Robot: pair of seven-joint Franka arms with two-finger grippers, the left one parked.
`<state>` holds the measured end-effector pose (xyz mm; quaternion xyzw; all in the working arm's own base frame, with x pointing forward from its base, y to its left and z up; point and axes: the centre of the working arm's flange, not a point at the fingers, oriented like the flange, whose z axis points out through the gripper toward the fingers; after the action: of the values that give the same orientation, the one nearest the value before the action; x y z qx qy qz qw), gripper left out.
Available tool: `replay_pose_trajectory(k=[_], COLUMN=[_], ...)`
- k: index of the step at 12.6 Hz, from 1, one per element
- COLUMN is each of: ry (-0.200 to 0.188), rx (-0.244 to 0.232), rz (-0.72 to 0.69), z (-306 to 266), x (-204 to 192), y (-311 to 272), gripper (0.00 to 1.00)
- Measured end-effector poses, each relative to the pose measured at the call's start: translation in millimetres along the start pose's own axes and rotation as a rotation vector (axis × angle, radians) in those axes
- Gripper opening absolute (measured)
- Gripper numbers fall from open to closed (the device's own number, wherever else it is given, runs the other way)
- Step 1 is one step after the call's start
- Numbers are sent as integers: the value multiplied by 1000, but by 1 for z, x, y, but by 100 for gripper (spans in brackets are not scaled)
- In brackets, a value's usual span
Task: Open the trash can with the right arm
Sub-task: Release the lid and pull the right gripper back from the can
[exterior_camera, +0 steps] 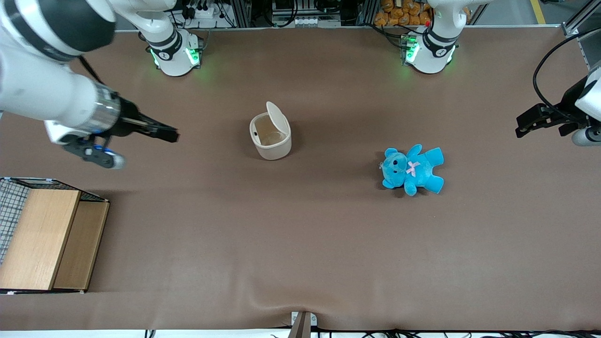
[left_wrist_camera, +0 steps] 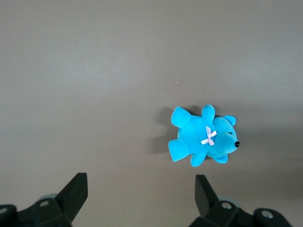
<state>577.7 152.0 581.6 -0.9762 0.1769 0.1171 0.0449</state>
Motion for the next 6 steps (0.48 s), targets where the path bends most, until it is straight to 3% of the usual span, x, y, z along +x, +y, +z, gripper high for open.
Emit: replay_pose_trajectory(k=[3, 6], ry=[75, 108], rx=[-33, -40], rz=[-99, -190], z=[-32, -73], x=[8, -1], y=[47, 110], gripper=[100, 100])
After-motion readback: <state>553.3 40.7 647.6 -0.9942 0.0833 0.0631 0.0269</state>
